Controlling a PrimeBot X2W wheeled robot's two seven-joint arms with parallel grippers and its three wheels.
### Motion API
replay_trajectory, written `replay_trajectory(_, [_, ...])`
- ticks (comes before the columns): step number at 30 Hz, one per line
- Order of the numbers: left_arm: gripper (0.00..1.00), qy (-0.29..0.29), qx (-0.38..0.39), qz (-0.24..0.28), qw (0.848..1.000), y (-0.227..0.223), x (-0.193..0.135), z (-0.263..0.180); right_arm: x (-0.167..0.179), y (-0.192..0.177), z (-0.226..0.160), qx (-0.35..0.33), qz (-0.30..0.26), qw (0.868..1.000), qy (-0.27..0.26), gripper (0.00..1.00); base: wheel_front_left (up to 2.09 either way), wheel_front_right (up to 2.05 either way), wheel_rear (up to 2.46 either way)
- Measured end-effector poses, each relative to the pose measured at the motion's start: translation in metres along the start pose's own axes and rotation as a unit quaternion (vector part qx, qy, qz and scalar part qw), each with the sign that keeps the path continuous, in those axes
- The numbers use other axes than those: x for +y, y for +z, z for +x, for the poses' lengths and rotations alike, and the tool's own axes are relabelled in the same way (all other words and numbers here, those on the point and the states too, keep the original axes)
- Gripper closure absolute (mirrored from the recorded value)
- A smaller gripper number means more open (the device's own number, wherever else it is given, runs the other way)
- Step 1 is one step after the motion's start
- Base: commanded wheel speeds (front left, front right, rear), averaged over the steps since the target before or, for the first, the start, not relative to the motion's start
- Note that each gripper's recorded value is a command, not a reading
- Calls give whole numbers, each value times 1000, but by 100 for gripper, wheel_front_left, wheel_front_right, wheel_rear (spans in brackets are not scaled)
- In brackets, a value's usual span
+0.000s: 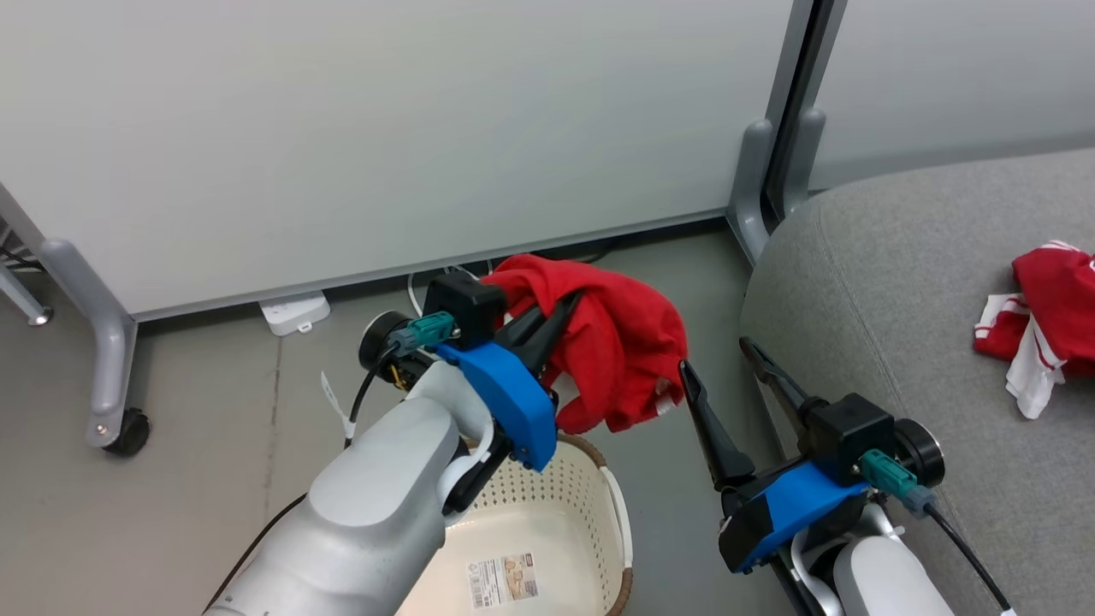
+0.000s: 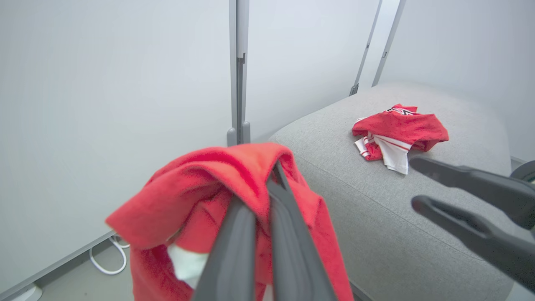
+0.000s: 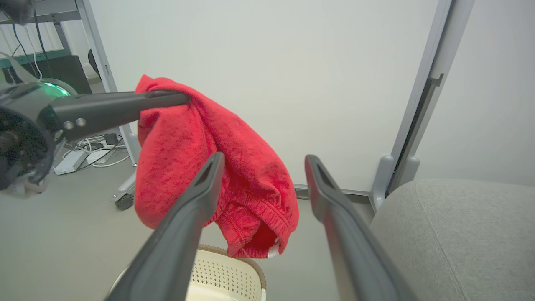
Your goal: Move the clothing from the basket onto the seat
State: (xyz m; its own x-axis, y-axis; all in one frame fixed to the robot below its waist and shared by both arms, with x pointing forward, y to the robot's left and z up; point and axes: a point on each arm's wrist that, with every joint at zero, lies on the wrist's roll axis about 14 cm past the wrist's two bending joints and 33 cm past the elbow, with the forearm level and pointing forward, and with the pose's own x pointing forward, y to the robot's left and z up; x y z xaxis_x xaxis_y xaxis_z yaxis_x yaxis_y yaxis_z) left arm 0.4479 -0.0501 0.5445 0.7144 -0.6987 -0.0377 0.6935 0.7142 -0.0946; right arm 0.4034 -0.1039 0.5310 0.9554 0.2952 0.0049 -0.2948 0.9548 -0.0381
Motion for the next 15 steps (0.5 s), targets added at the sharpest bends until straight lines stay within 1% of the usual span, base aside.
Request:
replay_trajectory(3, [100, -21, -25, 18, 999, 29, -17, -3, 10, 12, -5, -13, -1, 1000, 12, 0, 0, 0, 0])
replay_trajectory(8, [100, -50, -55, 41, 996, 65, -38, -4, 16, 25, -8, -30, -5, 999, 18, 0, 0, 0, 0])
replay_trajectory(12, [100, -61, -62, 41, 995, 74, -46, -3, 17, 24, -11, -28, -5, 999, 18, 0, 0, 0, 0])
replay_trajectory(15, [100, -66, -58, 39, 995, 71, -49, -2, 17, 26, -12, -30, -5, 999, 18, 0, 0, 0, 0])
